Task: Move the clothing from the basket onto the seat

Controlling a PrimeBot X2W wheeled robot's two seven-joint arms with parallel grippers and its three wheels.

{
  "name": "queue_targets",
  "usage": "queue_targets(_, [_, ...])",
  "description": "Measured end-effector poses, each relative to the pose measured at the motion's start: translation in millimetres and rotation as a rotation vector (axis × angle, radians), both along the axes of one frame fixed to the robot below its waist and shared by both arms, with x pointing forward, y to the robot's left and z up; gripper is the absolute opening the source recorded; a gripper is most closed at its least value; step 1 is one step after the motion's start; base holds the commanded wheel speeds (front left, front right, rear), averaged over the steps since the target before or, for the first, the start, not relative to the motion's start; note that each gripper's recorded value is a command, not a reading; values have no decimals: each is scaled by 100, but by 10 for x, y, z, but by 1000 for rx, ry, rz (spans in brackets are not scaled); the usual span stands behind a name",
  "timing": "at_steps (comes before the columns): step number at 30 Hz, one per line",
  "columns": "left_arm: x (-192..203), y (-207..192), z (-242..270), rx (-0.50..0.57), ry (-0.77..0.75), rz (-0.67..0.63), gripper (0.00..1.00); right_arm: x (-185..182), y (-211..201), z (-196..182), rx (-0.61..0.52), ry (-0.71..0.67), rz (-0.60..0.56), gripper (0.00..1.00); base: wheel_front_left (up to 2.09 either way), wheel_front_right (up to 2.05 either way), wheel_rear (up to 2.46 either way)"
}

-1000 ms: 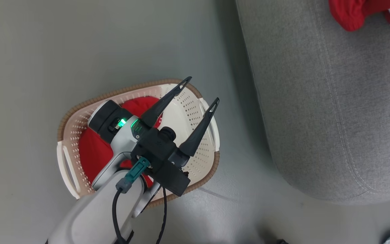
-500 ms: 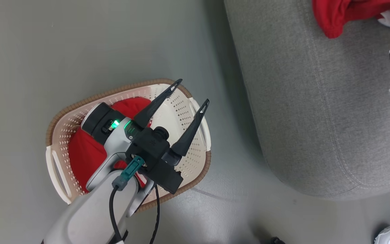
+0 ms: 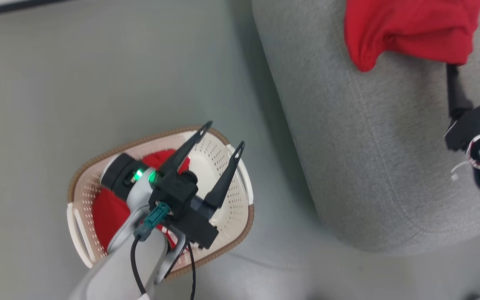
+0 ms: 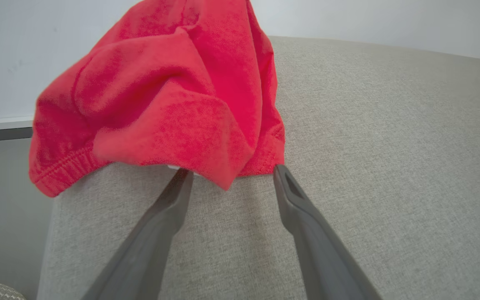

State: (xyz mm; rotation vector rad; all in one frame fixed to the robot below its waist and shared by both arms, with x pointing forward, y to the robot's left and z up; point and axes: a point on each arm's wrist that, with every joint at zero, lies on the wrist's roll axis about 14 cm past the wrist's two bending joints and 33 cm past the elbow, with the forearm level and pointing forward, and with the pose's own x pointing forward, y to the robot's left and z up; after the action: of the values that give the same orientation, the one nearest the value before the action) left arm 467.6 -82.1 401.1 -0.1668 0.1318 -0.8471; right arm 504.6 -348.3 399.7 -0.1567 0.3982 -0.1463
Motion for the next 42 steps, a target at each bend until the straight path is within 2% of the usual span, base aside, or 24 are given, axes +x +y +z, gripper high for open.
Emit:
queue_targets(7, [-120,74,139,5,8,39,100,-171,153,198,14,-48,43,100,0,0,0])
queue_targets(17, [-146,383,443,-7,-1,174,100,-207,483,744,26,-199,139,100,0,0,0])
queue_targets(25, [-299,841,515,12,23,322,100,-306,909,1027,95,-296,211,100,0,0,0])
queue_targets(37, [-558,1679,663,9,20,586,100,-620,1766,1173,216,-386,340,100,0,0,0])
queue_targets(42, [-699,1938,697,15,9,657,100,-757,1922,1238,225,-420,357,100,0,0,0])
